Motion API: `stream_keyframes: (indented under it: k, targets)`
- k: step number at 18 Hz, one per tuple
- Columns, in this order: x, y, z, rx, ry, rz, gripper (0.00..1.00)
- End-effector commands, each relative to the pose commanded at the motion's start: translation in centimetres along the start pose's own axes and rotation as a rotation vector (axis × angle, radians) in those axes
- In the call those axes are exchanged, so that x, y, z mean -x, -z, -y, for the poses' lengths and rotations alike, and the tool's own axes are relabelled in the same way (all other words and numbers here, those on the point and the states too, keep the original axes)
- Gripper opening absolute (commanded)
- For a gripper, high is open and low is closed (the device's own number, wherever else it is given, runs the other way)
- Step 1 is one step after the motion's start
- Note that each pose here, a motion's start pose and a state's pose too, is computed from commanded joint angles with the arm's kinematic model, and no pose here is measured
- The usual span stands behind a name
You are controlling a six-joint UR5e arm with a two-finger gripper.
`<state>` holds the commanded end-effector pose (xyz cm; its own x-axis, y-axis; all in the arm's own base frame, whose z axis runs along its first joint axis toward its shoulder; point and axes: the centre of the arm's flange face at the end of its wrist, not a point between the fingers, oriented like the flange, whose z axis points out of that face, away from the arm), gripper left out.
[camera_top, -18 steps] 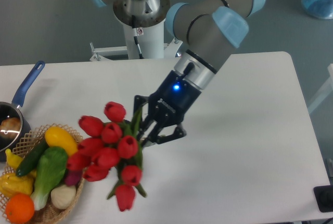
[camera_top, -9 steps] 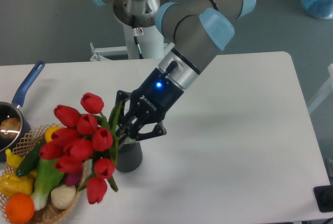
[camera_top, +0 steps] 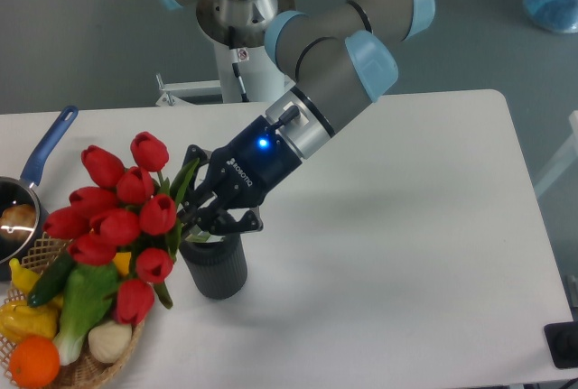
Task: Insert the flowers into the vase
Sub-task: 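Lower the tulip stems down into the black vase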
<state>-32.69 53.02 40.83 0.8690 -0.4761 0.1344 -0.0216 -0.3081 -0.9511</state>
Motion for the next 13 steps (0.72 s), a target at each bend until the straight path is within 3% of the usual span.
stream_keyframes:
  k: [13]
  targets:
    - [-1.2, 0.0, -3.5, -0.096, -0.043, -0.05, 0.14]
